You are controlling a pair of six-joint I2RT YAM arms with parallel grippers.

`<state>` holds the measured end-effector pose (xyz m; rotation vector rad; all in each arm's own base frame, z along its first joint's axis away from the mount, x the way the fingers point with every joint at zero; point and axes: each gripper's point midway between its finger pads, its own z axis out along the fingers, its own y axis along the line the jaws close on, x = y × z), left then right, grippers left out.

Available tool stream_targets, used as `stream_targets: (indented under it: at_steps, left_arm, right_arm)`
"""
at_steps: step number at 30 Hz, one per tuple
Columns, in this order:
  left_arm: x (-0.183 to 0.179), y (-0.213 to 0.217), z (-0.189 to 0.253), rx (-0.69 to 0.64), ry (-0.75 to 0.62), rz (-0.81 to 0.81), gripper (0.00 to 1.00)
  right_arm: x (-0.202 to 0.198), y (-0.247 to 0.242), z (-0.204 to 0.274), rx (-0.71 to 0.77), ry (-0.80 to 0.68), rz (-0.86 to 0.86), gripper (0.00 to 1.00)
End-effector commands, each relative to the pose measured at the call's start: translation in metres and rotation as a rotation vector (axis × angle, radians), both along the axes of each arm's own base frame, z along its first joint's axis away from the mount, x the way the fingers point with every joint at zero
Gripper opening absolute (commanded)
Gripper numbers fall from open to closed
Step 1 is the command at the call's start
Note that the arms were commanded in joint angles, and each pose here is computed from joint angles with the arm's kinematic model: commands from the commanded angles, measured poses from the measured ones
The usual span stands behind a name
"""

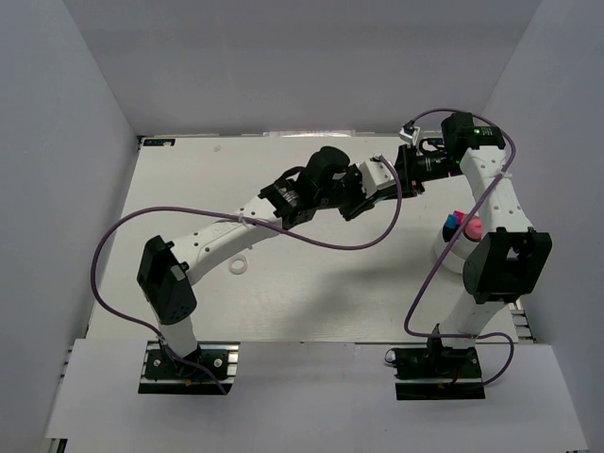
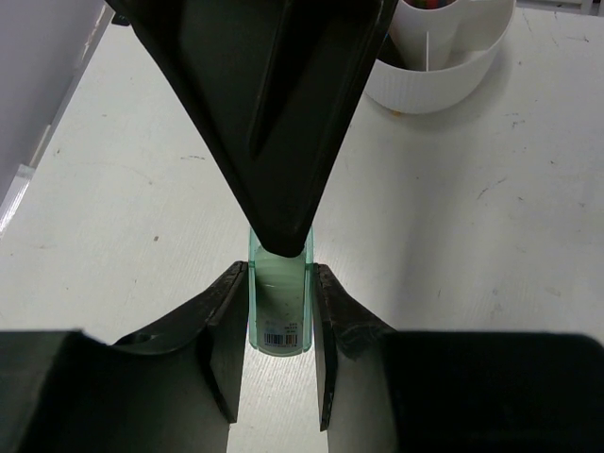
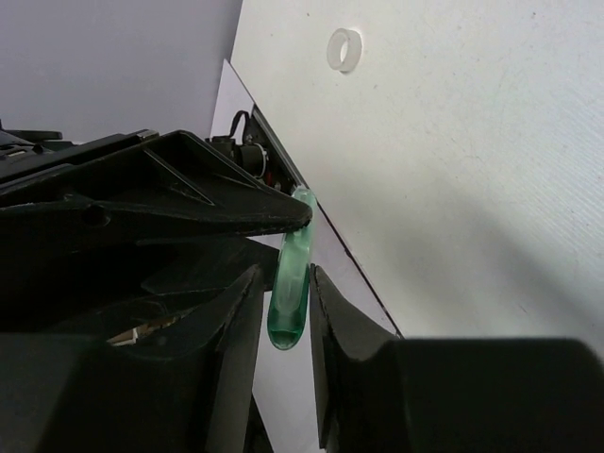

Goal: Sort the stationery into containers
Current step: Place the stationery in the storage box.

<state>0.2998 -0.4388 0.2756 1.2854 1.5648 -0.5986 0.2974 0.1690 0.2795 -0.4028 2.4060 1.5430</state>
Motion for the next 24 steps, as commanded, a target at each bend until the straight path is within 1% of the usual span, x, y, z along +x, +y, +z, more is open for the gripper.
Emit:
stream_targets:
  at_steps: [1,3,4,5,6,7,8,9,10,12,14,16,17,18,19,20,21,22,23,24]
  left_arm:
    - [-0.011,0.001,0.017,-0.035,-0.014,-0.016,0.10]
    - [-0.012,0.002,0.016,-0.035,-0.014,-0.016,0.10]
    - [-0.012,0.003,0.016,-0.035,-0.013,-0.014,0.10]
    - [-0.012,0.003,0.014,-0.030,-0.012,-0.010,0.13]
    - [-0.012,0.004,0.014,-0.029,-0.011,-0.007,0.19]
    - [-0.011,0.005,0.016,-0.035,-0.011,0.001,0.29]
    - [-0.012,0.005,0.018,-0.038,-0.009,0.001,0.56]
    - [-0.012,0.007,0.017,-0.030,0.001,0.008,0.80]
    - [-0.015,0.008,0.020,-0.039,0.012,0.009,0.98]
    - [-0.015,0.017,0.018,-0.051,0.055,0.013,0.98]
    - [-0.017,0.030,0.026,-0.080,0.091,0.055,0.98]
    - [-0.018,0.047,0.014,-0.059,0.107,0.103,0.98]
    - [-0.013,0.064,0.023,-0.085,0.111,0.150,0.98]
    - [-0.013,0.074,0.014,-0.068,0.167,0.185,0.98]
    - [-0.003,0.086,0.007,-0.054,0.204,0.212,0.98]
    - [-0.004,0.098,-0.009,0.000,0.266,0.234,0.98]
    - [0.002,0.106,-0.015,0.014,0.301,0.262,0.98]
    - [0.007,0.114,-0.026,0.033,0.340,0.278,0.98]
    - [0.021,0.132,-0.045,0.068,0.390,0.329,0.98]
    - [0.025,0.140,-0.054,0.083,0.413,0.343,0.98]
  right_arm:
    - [0.004,-0.001,0.011,0.008,-0.046,-0.004,0.31]
    - [0.004,-0.002,0.011,0.005,-0.047,-0.009,0.27]
    - [0.004,-0.003,0.011,0.004,-0.047,-0.012,0.21]
    - [0.005,-0.003,0.011,0.004,-0.053,-0.012,0.17]
    - [0.004,-0.002,0.011,0.004,-0.050,-0.009,0.12]
    - [0.004,-0.002,0.010,0.003,-0.050,-0.009,0.04]
    - [0.005,-0.002,0.009,-0.003,-0.052,-0.011,0.02]
    - [0.005,-0.004,0.010,-0.006,-0.056,-0.015,0.00]
    - [0.004,-0.004,0.011,-0.010,-0.066,-0.014,0.00]
    - [0.005,-0.008,0.014,-0.026,-0.089,-0.027,0.00]
    - [0.006,-0.014,0.014,-0.069,-0.111,-0.047,0.00]
    - [0.011,-0.033,0.013,-0.117,-0.151,-0.091,0.00]
    - [0.014,-0.042,0.006,-0.189,-0.170,-0.113,0.00]
    - [0.015,-0.054,0.009,-0.233,-0.203,-0.138,0.00]
    - [0.021,-0.071,0.002,-0.345,-0.256,-0.148,0.00]
    - [0.025,-0.083,0.002,-0.418,-0.295,-0.163,0.00]
    - [0.032,-0.096,0.013,-0.482,-0.359,-0.192,0.00]
    - [0.036,-0.110,0.013,-0.563,-0.397,-0.202,0.00]
    - [0.040,-0.131,0.009,-0.686,-0.408,-0.235,0.00]
    - [0.039,-0.146,0.012,-0.745,-0.428,-0.262,0.00]
